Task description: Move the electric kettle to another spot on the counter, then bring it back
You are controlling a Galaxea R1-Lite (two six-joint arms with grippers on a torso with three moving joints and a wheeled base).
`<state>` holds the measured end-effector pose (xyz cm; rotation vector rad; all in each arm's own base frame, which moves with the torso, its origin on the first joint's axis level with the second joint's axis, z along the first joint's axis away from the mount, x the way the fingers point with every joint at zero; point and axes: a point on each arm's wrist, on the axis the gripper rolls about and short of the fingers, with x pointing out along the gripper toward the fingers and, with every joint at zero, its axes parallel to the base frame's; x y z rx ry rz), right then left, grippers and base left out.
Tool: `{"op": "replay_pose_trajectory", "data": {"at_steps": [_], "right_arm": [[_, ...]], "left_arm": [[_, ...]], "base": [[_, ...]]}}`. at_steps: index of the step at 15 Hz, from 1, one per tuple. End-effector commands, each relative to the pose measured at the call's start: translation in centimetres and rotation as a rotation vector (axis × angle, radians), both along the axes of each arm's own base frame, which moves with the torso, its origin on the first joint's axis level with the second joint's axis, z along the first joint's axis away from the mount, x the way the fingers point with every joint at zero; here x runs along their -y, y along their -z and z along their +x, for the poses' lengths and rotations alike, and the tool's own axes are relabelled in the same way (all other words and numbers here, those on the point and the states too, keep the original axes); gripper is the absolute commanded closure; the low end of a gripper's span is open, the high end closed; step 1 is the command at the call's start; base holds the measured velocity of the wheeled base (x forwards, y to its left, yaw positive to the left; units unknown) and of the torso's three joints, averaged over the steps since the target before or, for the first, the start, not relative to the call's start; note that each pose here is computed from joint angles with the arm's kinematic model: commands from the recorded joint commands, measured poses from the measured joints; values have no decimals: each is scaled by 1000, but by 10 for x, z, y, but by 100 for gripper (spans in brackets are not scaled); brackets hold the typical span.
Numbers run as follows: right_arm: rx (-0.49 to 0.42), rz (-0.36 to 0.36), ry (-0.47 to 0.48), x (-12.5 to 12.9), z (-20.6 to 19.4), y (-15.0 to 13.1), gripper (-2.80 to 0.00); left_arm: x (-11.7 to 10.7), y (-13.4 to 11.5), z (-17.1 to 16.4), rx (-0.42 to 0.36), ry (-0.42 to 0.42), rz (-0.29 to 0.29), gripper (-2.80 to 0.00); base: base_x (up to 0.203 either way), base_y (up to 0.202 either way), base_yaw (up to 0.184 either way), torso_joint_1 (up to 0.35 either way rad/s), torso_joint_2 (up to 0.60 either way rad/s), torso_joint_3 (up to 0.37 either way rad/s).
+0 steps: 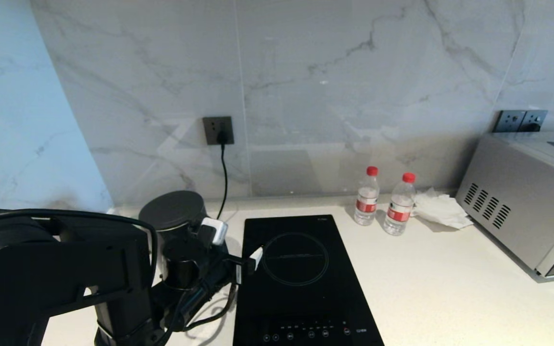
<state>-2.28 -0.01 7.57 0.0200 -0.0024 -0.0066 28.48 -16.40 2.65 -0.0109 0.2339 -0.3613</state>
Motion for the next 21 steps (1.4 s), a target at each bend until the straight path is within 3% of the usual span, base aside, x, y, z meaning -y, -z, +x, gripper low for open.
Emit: {"op": "replay_pose_trajectory", "data": {"at_steps": [1, 6, 8, 15, 18, 21], "right_arm": [[1, 0, 0, 0, 0, 0, 0], [1, 0, 0, 0, 0, 0, 0], [1, 0, 0, 0, 0, 0, 0], [1, 0, 0, 0, 0, 0, 0], [1, 0, 0, 0, 0, 0, 0], [1, 0, 1, 0, 0, 0, 0]], "left_arm": [[-3, -2, -7, -7, 3, 3, -280], [12, -11, -13, 14, 43, -41, -280], [9, -11, -15, -10, 30, -75, -280], [-4, -16, -26, -35, 16, -81, -280], [-22, -18, -28, -53, -11, -78, -280], [-47, -19, -41, -111, 37, -81, -280]], "base": [[0, 0, 0, 0, 0, 0], [0, 0, 0, 0, 0, 0], [0, 0, 0, 0, 0, 0], [0, 0, 0, 0, 0, 0], [0, 0, 0, 0, 0, 0], [0, 0, 0, 0, 0, 0]]}}
